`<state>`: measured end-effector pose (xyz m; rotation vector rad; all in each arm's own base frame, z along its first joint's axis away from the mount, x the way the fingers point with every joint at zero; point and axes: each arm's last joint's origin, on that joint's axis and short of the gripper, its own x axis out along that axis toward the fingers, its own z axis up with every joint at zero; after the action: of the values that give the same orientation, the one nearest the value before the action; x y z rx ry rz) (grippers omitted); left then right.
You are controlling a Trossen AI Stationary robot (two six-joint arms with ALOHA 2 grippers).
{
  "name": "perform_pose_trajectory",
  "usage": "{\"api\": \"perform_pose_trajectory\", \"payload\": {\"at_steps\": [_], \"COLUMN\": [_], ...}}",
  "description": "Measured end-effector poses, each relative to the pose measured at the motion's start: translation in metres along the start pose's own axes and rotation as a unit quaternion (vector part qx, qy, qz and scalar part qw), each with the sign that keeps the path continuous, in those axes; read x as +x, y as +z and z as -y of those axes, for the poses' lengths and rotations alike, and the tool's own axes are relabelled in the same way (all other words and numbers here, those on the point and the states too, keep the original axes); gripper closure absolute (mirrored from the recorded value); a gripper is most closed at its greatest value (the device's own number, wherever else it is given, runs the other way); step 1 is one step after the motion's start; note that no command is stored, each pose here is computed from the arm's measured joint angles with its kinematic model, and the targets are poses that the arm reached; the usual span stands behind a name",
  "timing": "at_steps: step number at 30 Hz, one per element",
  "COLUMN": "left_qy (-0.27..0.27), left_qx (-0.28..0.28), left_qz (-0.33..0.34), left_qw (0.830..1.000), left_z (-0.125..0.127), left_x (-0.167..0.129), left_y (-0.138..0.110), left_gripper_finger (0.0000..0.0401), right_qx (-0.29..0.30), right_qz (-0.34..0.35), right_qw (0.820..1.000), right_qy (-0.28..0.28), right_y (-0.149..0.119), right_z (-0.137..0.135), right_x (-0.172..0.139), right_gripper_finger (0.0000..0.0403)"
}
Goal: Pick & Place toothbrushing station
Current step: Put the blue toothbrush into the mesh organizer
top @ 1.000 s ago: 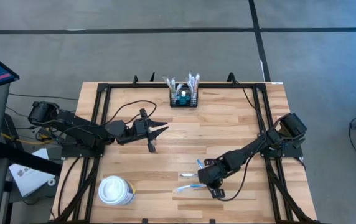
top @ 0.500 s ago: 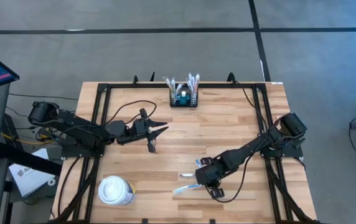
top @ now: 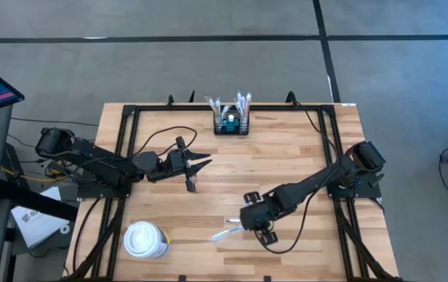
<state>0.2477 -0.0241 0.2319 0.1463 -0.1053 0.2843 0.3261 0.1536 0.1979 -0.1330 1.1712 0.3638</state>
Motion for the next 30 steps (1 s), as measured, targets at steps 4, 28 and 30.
{"api": "perform_pose_trajectory", "payload": {"at_steps": [4,28,30], "left_qy": [0.0,0.0,0.0], "left_qx": [0.0,0.0,0.0], "left_qz": [0.0,0.0,0.0], "left_qw": [1.0,1.0,1.0], "left_z": [0.0,0.0,0.0], "left_x": [0.0,0.0,0.0], "left_y": [0.0,0.0,0.0], "left_gripper_finger": [0.0334,0.0334,0.0334], "right_qx": [-0.027,-0.125,-0.123], "right_qz": [0.009,0.102,0.106], "right_qw": [0.999,0.964,0.962], "right_qy": [-0.026,-0.212,-0.222], "right_y": [0.011,0.066,0.064], "right_z": [0.002,0.029,0.031], "right_x": [-0.011,-0.09,-0.099], "right_gripper_finger": [0.0392,0.0392,0.0392]}}
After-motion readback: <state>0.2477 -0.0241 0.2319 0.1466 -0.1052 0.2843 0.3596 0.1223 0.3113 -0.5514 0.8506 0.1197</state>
